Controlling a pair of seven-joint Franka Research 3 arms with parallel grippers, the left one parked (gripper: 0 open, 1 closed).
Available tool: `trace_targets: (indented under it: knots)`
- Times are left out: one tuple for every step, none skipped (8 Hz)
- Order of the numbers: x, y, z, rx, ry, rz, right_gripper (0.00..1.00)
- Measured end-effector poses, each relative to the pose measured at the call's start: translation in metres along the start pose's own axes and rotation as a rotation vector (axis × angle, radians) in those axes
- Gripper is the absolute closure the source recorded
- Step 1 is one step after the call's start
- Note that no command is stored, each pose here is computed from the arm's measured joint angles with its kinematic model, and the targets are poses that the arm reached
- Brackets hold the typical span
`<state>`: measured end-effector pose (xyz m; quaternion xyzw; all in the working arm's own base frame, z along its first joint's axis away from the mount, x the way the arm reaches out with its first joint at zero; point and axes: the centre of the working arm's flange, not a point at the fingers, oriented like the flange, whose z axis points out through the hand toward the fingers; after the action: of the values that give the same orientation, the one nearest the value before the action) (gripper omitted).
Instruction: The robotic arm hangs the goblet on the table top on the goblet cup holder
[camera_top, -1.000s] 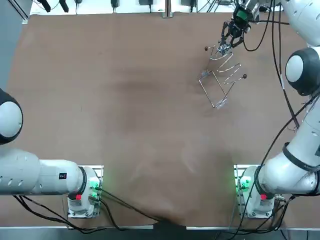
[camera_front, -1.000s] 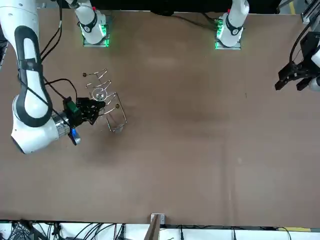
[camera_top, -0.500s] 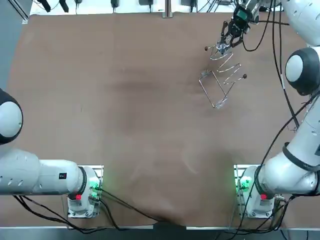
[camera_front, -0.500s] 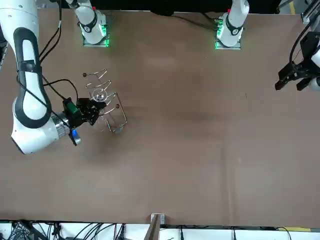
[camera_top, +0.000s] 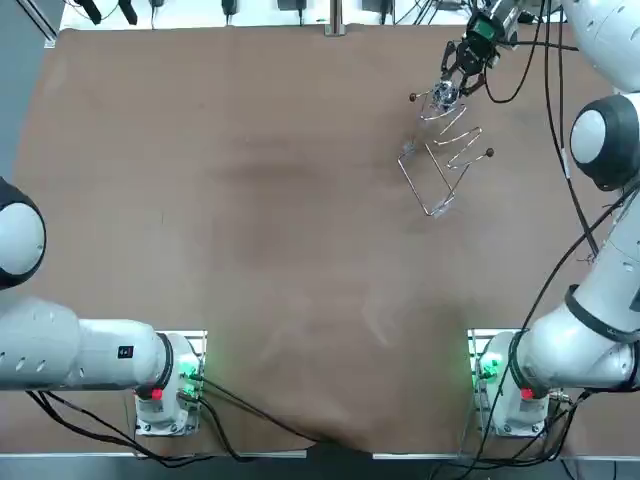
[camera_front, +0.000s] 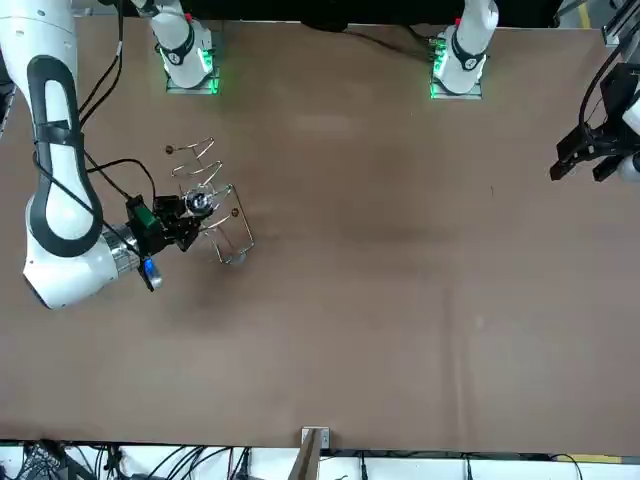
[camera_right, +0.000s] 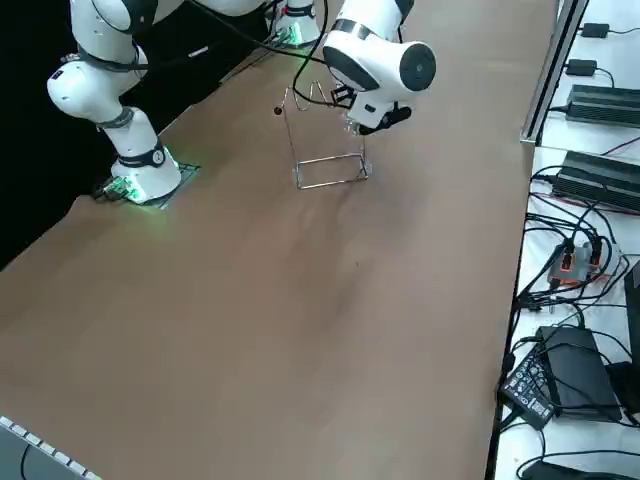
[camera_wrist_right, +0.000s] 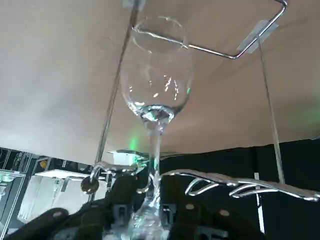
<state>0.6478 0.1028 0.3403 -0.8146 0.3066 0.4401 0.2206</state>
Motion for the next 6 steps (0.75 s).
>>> trace_targets:
  knots:
    - [-0.001,0.000,-0.001,0.003,0.000,-0.002,0.45]
    - [-0.002,0.000,-0.003,0.005,0.002,-0.004,0.27]
    - [-0.002,0.000,-0.005,0.008,0.005,-0.005,0.09]
    - [-0.004,-0.001,-0.009,0.012,0.011,-0.009,0.00]
    - [-0.008,-0.001,-0.018,0.024,0.028,-0.018,0.00]
    - [-0.015,-0.001,-0.035,0.041,0.060,-0.035,0.00]
